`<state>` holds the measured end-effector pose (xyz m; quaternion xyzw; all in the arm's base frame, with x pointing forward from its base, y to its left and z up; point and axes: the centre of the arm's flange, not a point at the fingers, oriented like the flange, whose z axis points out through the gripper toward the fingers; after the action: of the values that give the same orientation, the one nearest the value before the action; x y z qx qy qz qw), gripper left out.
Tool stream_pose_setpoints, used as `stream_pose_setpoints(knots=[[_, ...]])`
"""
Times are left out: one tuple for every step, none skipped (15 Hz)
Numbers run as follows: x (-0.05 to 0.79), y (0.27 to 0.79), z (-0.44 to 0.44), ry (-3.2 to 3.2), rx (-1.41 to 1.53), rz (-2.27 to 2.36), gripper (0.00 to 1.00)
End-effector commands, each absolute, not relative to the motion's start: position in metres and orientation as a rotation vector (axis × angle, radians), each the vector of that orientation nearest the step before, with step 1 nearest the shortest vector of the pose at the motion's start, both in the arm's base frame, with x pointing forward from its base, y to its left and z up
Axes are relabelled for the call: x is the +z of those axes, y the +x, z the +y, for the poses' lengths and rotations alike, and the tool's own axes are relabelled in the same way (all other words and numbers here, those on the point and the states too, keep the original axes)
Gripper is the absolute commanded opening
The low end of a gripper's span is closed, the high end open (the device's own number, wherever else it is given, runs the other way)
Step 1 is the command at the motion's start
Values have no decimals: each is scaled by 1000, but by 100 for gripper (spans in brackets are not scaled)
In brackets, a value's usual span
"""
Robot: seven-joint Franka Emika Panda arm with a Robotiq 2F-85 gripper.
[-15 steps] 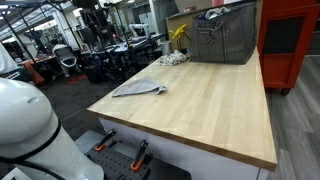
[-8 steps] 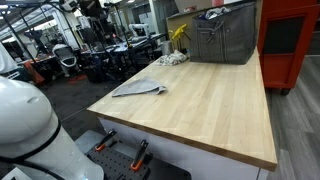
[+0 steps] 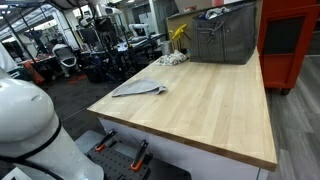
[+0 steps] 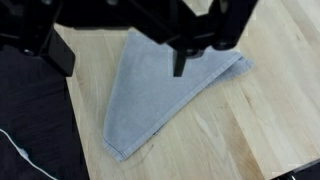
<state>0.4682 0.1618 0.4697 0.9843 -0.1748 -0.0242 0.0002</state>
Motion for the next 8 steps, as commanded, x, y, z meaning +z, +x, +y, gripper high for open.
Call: stream_pose_setpoints(knots=[[440,492,194,3059,-210,-548,100],[430,493,202,3053,-244,-537,100],[421,493,210,3047,-276,-523,100],[410,495,220,3034,-302,-516,100],[401,495,227,3024,-330,-503,100],[389,497,234,3008,-354,-506,100],[381,498,239,2993,-371,-505,100],[371,500,242,2975,-391,-507,100]])
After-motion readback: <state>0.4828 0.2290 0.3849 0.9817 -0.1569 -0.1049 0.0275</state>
